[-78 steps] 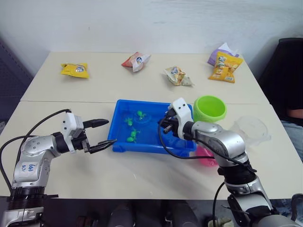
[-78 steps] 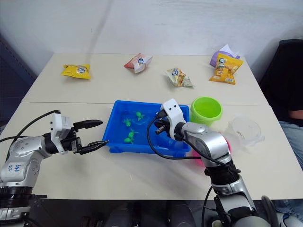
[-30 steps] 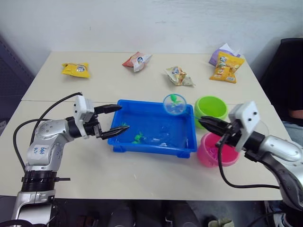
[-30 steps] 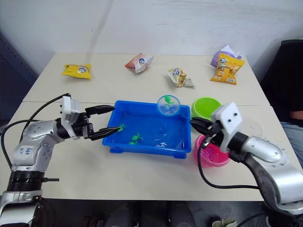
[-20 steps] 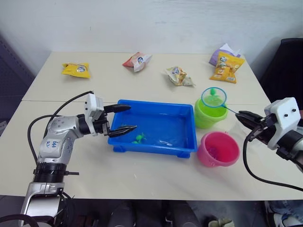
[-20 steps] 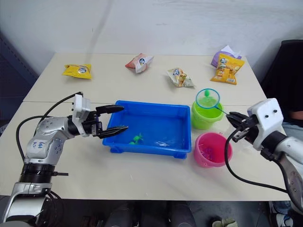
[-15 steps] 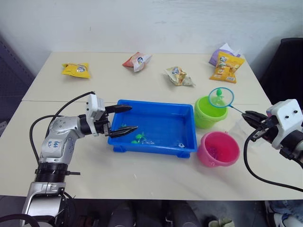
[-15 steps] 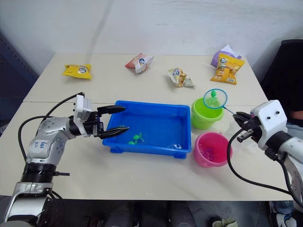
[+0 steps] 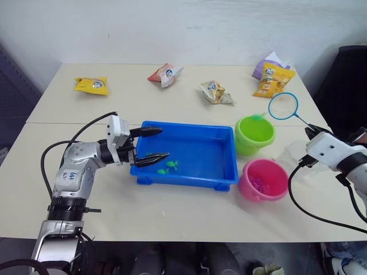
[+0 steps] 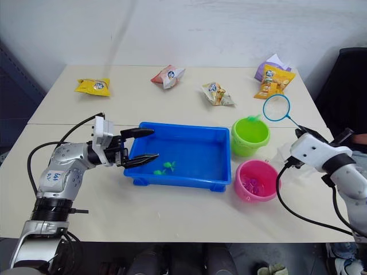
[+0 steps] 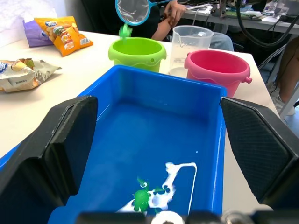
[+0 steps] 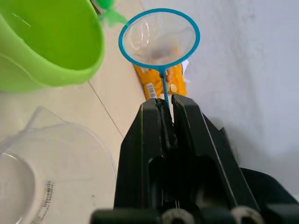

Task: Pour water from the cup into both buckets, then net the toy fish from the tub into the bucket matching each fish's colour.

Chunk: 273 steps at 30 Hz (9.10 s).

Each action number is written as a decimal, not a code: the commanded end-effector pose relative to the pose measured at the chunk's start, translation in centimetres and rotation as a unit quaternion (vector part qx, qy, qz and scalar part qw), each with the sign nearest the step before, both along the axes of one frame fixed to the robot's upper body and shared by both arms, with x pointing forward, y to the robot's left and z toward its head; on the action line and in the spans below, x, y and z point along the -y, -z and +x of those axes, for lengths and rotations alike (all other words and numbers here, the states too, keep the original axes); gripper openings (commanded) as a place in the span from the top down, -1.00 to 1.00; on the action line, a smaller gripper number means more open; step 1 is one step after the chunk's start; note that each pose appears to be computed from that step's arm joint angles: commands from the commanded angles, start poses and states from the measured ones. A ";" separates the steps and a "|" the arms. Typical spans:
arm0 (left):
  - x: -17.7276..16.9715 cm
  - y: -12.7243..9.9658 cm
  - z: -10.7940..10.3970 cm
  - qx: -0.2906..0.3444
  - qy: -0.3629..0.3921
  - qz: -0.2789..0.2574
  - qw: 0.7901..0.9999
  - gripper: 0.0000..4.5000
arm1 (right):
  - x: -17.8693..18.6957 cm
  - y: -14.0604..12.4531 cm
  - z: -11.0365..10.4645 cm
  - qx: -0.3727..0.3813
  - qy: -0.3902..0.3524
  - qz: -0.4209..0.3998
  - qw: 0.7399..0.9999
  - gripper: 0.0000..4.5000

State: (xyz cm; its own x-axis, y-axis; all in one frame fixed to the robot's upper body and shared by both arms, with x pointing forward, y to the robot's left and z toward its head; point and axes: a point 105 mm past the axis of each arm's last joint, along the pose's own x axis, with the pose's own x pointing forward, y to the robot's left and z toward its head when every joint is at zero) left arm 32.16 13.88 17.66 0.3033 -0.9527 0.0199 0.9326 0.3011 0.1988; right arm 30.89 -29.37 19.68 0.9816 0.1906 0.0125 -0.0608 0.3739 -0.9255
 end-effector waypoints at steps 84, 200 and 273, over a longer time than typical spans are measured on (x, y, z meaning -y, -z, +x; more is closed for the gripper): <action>0.7 -2.6 -0.6 0.025 0.069 0.025 0.997 -0.99 | -0.5 -3.2 -1.8 -0.136 -0.010 0.217 0.967 1.00; -3.9 -2.2 -1.7 0.020 -0.007 0.045 0.999 -0.99 | -13.8 -1.8 -2.3 -0.298 -0.264 0.312 0.863 1.00; -10.0 0.3 -4.3 0.002 -0.046 0.144 0.988 -0.99 | -20.4 5.3 0.0 -0.358 -0.324 0.084 0.872 1.00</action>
State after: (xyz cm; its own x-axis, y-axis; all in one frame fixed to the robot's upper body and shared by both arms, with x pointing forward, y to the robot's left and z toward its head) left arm 28.28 23.99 16.08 0.4003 -0.8834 -0.2435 0.9077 0.3459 0.2374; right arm 30.54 -8.99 14.66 0.4374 0.7894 -0.4307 -0.8494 0.2054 -0.4862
